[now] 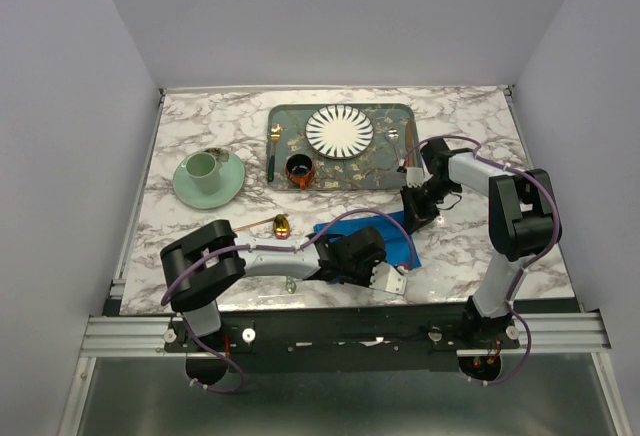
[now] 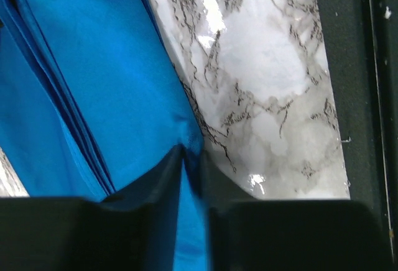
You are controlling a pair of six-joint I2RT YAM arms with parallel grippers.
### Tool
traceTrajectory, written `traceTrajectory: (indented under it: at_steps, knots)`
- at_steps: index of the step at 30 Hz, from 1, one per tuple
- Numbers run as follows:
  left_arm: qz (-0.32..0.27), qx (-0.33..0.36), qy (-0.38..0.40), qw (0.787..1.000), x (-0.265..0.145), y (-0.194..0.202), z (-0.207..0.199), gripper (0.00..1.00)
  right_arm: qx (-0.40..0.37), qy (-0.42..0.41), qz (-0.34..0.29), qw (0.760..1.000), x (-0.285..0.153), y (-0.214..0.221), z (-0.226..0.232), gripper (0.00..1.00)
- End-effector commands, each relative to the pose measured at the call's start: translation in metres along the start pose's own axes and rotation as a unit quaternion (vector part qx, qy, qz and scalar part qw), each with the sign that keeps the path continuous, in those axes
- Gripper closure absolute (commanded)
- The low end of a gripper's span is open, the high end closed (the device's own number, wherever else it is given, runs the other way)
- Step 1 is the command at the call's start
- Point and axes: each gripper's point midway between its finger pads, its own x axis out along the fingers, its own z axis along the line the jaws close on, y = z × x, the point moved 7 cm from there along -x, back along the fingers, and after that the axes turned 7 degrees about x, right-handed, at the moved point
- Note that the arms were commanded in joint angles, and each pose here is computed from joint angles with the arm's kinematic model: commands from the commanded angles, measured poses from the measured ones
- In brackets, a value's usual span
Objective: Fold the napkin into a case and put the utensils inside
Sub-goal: Pick up the 2/3-rectangle-folded napkin from the center of the board, then fold the 2/3-rectangle-folded napkin at the center of the board.
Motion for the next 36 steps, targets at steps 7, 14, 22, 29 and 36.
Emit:
traceTrajectory:
  at_steps: [7, 14, 22, 29, 36]
  knots:
    - [0.055, -0.048, 0.063, 0.995, 0.012, 0.027, -0.014, 1.0, -0.012, 0.02, 0.012, 1.0, 0.005, 0.002, -0.006, 0.81]
    - [-0.025, -0.108, 0.09, 0.99, -0.012, 0.002, 0.008, 1.0, -0.021, 0.019, 0.009, 1.0, 0.003, 0.002, -0.006, 0.82]
    - [-0.08, -0.191, 0.108, 0.972, -0.026, -0.006, 0.051, 1.0, -0.024, 0.019, 0.009, 0.999, 0.003, -0.001, -0.006, 0.82]
    - [-0.094, -0.259, 0.115, 0.954, -0.025, 0.008, 0.082, 1.0, -0.03, 0.016, 0.008, 0.999, 0.003, -0.006, -0.006, 0.82]
    - [-0.113, -0.35, 0.132, 0.92, -0.018, 0.029, 0.111, 1.0, -0.033, 0.015, 0.01, 0.999, 0.003, -0.009, -0.006, 0.82]
